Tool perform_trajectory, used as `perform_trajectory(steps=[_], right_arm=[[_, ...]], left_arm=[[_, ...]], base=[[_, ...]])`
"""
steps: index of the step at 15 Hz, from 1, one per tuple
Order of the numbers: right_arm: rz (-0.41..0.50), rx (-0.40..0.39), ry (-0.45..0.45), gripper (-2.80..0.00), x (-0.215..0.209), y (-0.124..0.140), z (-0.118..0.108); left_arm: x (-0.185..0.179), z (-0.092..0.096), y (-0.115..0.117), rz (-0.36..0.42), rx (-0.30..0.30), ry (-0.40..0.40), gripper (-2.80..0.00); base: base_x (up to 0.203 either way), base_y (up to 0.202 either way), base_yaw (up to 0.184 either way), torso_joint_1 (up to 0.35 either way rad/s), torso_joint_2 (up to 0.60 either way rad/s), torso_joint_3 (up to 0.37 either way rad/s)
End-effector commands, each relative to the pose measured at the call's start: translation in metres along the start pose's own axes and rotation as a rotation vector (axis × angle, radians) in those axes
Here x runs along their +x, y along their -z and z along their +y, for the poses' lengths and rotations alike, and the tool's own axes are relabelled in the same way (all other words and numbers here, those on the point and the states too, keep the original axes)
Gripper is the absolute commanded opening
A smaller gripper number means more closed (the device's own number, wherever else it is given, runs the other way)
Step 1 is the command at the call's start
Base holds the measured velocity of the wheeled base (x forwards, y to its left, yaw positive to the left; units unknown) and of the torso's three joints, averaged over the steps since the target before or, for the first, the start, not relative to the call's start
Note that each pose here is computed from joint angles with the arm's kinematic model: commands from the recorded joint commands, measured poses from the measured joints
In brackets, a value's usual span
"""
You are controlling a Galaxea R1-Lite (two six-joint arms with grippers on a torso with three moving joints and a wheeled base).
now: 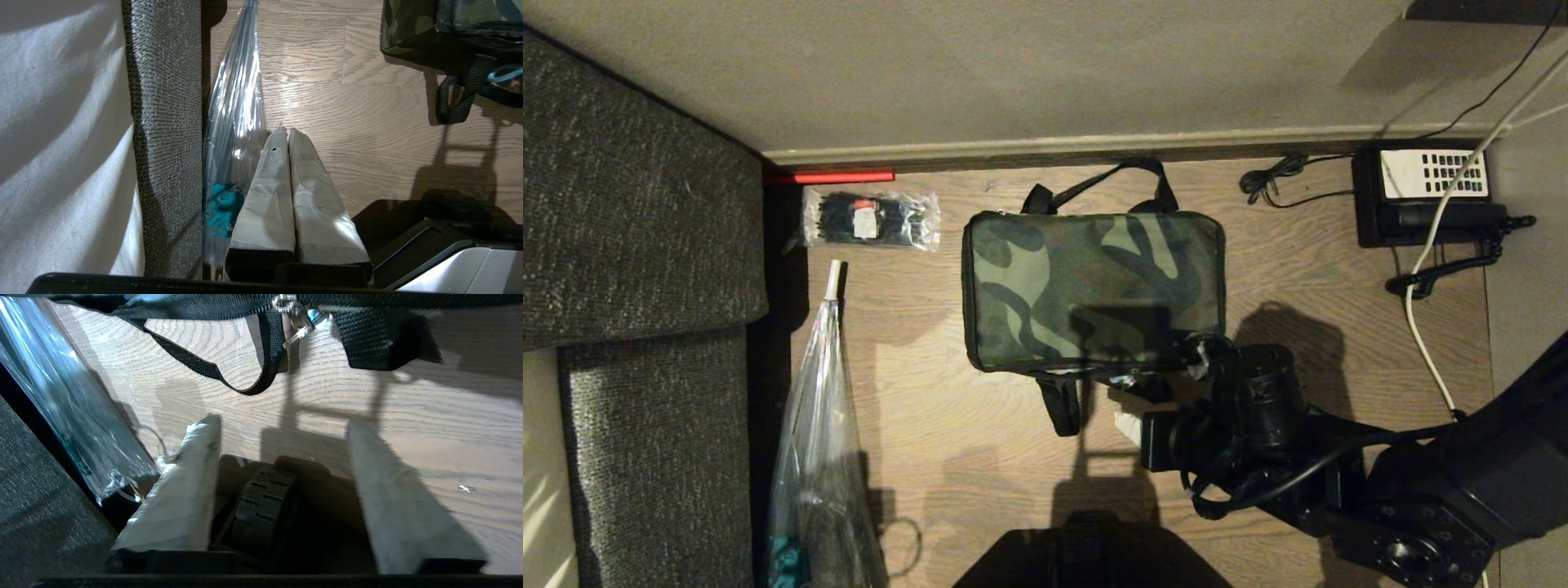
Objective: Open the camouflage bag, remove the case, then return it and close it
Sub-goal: Open the top of the storage box
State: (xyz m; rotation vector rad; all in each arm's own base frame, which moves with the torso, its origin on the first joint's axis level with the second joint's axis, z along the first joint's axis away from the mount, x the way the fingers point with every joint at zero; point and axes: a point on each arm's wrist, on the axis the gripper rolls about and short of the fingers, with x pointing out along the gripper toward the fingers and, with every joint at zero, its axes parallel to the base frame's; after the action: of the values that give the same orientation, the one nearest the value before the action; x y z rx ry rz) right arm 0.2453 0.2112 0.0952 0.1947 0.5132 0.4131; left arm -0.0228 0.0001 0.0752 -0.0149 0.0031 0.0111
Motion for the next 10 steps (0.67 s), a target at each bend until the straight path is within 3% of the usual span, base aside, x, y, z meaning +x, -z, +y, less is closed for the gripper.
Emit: perform_trajectory(steps=[1,3,5,7,10], right_arm=[[-0.013,0.003,-0.009,0.00,0.011,0.006,0.000],[-0.039,0.008,-0.015,0.00,0.013,0.004,-0.001],[-0.143,0.019,-0.040,0.00,0.021,-0.004,-0.005],[-0.150,-0.029,-0.022,0.00,0.029,-0.003,-0.009],[-0.175,-0.027,-0.045,0.00,0.040,-0.004,-0.009]], left_arm=[[0.000,0.000,0.001,0.003,0.000,-0.001,-2.80],[0.000,0.000,0.001,0.003,0.000,-0.001,-2.80],[0.000,0.000,0.001,0.003,0.000,-0.001,-2.80],[0.000,0.000,0.001,0.003,0.000,-0.001,-2.80],[0.000,0.000,0.001,0.003,0.000,-0.001,-2.80]], base=[[0.000,0.000,0.000,0.000,0.00,0.000],[0.000,0.000,0.000,0.000,0.00,0.000],[0.000,0.000,0.000,0.000,0.00,0.000],[0.000,0.000,0.000,0.000,0.00,0.000],[0.000,0.000,0.000,0.000,0.00,0.000]])
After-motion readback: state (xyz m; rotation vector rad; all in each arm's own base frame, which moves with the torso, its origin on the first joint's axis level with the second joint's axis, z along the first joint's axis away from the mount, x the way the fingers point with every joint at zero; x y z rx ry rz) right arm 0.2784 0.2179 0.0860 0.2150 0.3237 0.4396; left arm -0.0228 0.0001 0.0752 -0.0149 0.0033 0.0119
